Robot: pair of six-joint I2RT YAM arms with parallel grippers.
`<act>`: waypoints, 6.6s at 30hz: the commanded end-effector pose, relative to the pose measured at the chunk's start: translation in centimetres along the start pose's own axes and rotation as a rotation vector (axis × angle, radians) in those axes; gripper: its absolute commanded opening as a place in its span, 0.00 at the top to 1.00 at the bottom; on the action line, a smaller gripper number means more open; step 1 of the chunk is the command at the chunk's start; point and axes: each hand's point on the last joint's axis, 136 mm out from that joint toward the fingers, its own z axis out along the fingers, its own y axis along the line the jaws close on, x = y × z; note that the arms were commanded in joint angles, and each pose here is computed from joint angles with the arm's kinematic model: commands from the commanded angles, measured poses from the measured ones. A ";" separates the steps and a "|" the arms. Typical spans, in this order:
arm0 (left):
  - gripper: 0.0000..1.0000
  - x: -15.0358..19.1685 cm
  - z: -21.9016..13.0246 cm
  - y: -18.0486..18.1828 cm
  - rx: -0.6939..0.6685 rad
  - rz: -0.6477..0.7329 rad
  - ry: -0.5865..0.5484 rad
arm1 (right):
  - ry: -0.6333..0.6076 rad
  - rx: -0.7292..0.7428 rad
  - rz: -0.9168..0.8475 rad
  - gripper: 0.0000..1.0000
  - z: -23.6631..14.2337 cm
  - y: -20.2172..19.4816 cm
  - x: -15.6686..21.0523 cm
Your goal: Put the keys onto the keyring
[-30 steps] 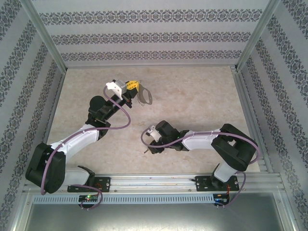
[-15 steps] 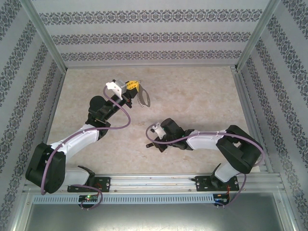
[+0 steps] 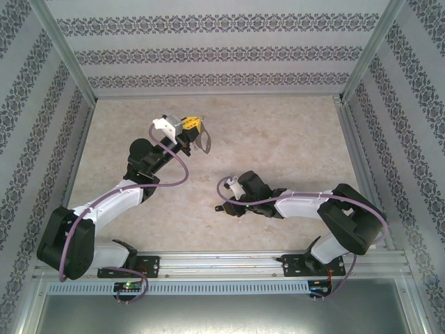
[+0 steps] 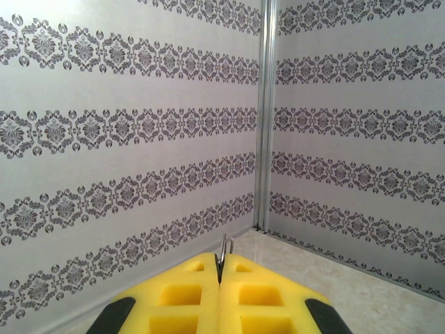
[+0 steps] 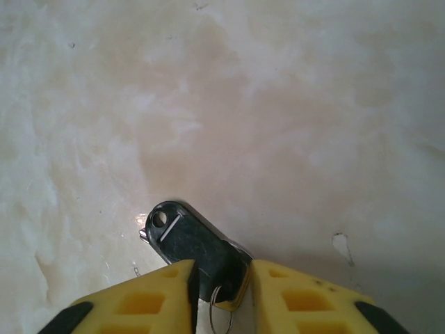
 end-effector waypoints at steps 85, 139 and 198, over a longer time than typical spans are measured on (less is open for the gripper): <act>1.00 -2.6 0.2 -0.7 0.036 -0.007 -0.073 | -0.017 -0.028 0.067 0.74 -0.6 -0.6 0.7; 1.00 -2.2 0.6 -1.7 0.101 -0.028 -0.059 | -0.195 0.032 0.085 1.00 -4.6 -1.7 -2.4; 1.00 2.4 3.3 -10.8 0.523 -0.173 0.204 | -0.894 -0.014 -0.210 1.00 -24.1 3.1 -20.4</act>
